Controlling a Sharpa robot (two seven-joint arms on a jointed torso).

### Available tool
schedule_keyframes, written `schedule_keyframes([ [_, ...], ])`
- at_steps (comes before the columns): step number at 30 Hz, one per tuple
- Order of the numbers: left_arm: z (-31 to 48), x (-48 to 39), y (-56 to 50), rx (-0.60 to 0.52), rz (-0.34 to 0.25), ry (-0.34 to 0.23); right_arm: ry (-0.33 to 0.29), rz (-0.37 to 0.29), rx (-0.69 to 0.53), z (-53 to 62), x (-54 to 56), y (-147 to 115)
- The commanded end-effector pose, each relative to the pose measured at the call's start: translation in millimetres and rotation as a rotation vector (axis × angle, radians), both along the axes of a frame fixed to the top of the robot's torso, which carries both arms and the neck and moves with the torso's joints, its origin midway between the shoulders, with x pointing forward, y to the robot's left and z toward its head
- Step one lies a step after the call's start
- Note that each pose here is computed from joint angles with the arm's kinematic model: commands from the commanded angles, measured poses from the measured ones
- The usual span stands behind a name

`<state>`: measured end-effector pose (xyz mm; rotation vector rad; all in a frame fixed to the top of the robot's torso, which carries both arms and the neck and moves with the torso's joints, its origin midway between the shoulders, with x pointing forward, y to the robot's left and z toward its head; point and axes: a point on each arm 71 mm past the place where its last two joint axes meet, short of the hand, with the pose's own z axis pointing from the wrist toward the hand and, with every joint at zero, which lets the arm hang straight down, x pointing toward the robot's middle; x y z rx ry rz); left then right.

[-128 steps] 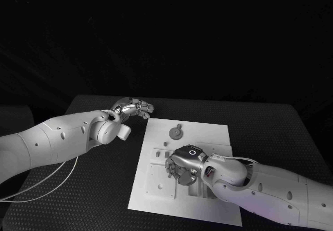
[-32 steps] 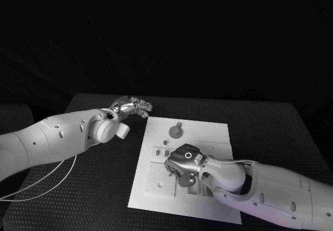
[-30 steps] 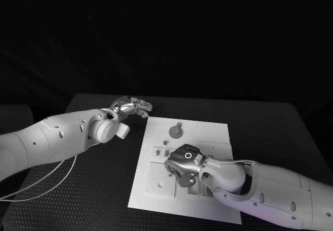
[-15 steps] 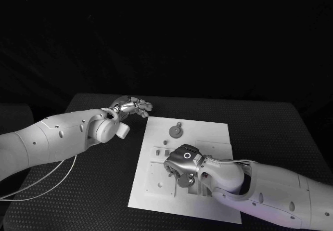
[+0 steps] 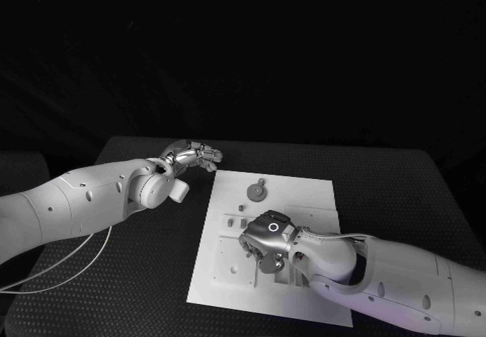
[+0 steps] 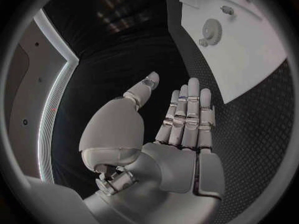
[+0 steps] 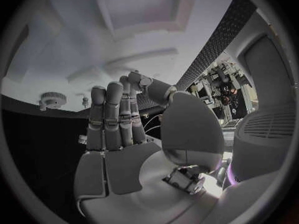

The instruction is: Assemble the parts on the task board

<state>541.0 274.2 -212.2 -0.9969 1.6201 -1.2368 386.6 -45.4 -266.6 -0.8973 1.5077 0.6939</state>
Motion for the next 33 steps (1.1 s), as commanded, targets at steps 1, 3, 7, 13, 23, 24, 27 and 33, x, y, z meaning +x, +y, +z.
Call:
schedule_keyframes([
  [1,0.7,-0.4,-2.4,-0.013,-0.018,0.001,-0.019,0.0,-0.005,0.5,-0.5,0.4],
  [3,0.7,-0.3,-2.3,-0.013,-0.017,0.002,-0.019,-0.001,-0.006,0.4,-0.3,-0.1],
  [7,0.7,-0.3,-2.1,-0.012,-0.017,0.002,-0.018,-0.001,-0.009,0.3,-0.4,0.0],
  [13,0.6,-0.4,-2.6,-0.013,-0.019,0.003,-0.018,-0.004,-0.019,-0.4,-0.1,0.3],
  [23,0.6,-0.6,-2.4,-0.013,-0.019,0.003,-0.019,-0.004,-0.037,-1.4,0.4,1.0],
  [24,0.6,-0.6,-2.4,-0.013,-0.019,0.004,-0.024,-0.003,-0.04,-1.4,0.3,1.3],
  [27,0.6,-0.7,-2.2,-0.014,-0.02,0.004,-0.03,0.001,-0.048,-1.0,0.4,3.9],
  [33,0.7,-1.1,-2.5,-0.014,-0.021,0.005,-0.024,0.013,-0.061,-3.2,-2.7,8.0],
])
